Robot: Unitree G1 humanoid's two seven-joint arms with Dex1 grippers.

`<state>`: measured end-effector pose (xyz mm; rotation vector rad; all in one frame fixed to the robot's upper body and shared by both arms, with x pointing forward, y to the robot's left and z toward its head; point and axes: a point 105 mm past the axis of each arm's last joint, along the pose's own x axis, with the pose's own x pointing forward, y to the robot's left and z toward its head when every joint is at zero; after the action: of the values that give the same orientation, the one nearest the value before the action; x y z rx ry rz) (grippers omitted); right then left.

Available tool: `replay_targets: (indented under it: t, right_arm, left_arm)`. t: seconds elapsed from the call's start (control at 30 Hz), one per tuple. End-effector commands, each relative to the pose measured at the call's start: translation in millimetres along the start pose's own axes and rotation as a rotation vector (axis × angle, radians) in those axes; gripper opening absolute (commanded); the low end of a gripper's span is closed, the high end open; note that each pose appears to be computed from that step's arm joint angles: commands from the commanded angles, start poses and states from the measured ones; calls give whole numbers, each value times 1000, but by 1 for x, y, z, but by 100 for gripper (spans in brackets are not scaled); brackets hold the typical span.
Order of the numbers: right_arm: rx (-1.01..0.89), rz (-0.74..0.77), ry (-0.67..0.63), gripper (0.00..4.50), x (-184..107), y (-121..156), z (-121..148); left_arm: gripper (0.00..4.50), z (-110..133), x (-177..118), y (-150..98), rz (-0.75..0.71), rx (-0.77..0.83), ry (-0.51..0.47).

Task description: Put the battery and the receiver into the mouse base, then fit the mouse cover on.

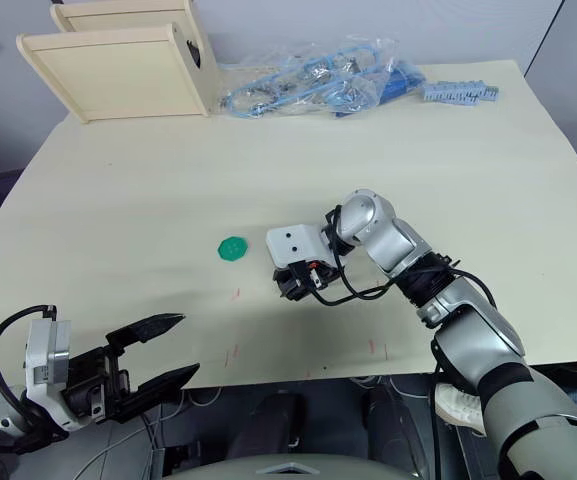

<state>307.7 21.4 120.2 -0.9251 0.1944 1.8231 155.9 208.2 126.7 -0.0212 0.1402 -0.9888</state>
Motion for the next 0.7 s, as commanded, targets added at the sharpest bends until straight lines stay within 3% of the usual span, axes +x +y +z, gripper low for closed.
replay_targets:
  t: [0.03,0.4,0.53,0.7]
  right_arm:
    - [-51,-6,4,161,-4,-4,7]
    - [57,18,-28,161,-4,-3,0]
    - [200,29,-30,161,0,3,-25]
    - [246,-67,-299,161,-21,-12,5]
  left_arm:
    - [450,5,3,-5,-19,27,-4]
    - [450,5,2,-6,-17,24,-5]
    - [450,6,2,-5,-15,26,-6]
    - [450,6,3,-4,-11,29,-11]
